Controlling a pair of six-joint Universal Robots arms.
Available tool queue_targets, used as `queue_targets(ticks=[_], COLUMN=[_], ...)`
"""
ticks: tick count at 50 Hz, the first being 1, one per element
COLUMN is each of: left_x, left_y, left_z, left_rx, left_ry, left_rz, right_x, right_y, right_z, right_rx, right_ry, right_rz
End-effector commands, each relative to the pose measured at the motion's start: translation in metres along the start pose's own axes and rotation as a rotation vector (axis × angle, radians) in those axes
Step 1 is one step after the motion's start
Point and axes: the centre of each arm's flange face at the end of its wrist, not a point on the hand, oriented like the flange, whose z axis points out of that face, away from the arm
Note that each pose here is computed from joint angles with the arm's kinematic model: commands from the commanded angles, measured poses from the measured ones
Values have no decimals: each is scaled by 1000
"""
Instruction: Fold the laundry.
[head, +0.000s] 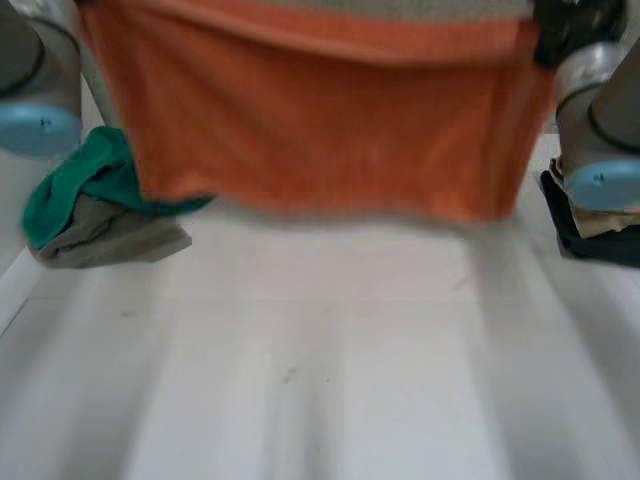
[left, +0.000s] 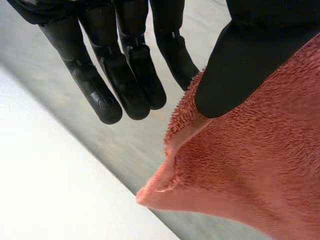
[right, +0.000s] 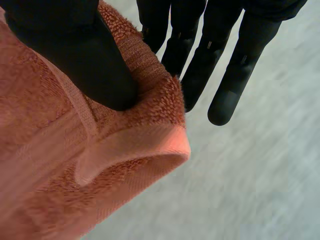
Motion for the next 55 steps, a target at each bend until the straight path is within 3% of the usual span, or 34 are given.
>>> queue_targets(ticks=[1, 9, 15, 23, 28, 32, 38, 46, 51, 55], left_x=[2, 32, 71, 95, 95, 86, 72, 58, 55, 54], left_y=[2, 73, 135, 167, 161, 146, 126, 99, 78, 69], left_z=[-6, -50, -113, -162, -166, -159, -152, -145, -144, -141], left_rx=[-28, -289, -519, -652, -651, -621, -584, -548, -528, -507], left_ry=[6, 150, 331, 462, 471, 454, 422, 404, 426, 424], left_rz=[-63, -66, -49, -25, -33, -44, -75, -122, -155, -162], right_x=[-2, -33, -69, -89, -76, -52, -30, -22, -34, -43], right_y=[-16, 33, 106, 178, 178, 153, 122, 106, 106, 111], right_z=[3, -21, -64, -104, -99, -91, -95, -122, -159, -169], right_rx=[115, -88, -315, -505, -552, -575, -548, -610, -757, -787], right_ry=[-57, -262, -499, -585, -501, -397, -392, -503, -668, -702], right_rz=[19, -10, -34, -96, -55, 78, 127, 101, 106, 106])
